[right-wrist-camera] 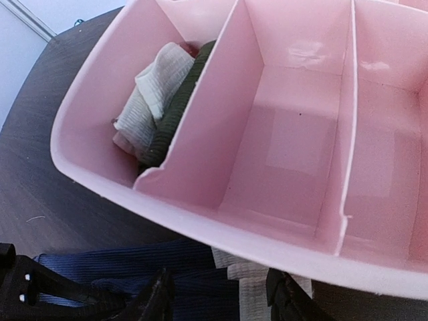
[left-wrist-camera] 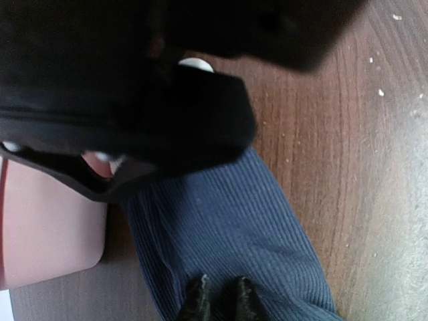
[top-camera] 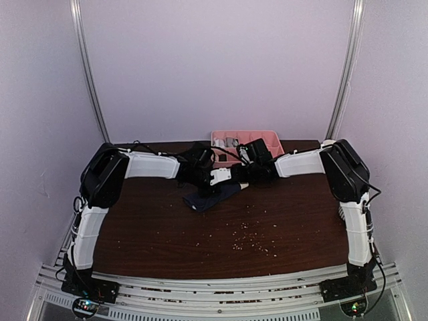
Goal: Roll the underwear
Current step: Adjust the underwear at the center of the board, then move the storage box to the corner of the board.
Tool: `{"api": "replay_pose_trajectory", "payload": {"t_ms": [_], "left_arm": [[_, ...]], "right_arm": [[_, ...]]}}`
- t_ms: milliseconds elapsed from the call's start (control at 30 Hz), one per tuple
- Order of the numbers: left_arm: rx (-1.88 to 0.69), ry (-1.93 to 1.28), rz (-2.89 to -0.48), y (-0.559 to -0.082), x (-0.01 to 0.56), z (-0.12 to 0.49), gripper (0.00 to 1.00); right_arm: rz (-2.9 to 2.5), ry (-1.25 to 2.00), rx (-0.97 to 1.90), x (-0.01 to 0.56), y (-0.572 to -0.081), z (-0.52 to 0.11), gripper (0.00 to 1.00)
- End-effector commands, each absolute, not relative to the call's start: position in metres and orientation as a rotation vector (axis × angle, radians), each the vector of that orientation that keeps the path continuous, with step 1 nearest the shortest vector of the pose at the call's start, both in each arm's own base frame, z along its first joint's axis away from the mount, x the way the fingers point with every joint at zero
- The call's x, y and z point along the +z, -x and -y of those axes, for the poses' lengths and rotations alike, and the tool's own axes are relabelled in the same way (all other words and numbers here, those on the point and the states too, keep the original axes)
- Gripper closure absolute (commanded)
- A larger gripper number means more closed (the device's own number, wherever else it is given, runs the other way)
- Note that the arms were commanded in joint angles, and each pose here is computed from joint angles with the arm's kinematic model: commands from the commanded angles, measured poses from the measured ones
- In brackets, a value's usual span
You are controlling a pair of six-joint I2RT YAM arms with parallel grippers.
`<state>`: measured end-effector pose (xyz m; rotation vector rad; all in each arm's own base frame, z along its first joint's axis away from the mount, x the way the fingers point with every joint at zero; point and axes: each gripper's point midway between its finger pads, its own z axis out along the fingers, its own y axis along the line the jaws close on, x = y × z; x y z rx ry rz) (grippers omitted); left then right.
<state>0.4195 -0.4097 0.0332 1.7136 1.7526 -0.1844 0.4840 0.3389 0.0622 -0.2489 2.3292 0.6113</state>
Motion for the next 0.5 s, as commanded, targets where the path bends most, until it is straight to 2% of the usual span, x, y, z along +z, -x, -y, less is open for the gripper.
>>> {"api": "replay_pose_trajectory", "payload": {"t_ms": [0, 200, 467], "left_arm": [[-0.052, -1.809, -1.932, -0.413, -0.027, 0.365, 0.86], [-0.088, -1.858, -1.953, -0.400, -0.036, 0.359, 0.90], [-0.144, -1.879, -1.936, -0.387, -0.036, 0.355, 0.95]], "right_arm": [[-2.203, 0.245, 0.716, 0.112, -0.502, -0.350, 0.50], [-2.141, 0.209, 0.856, 0.137, -0.513, -0.345, 0.50], [-2.127, 0.159, 0.860, 0.153, -0.510, -0.304, 0.50]]}}
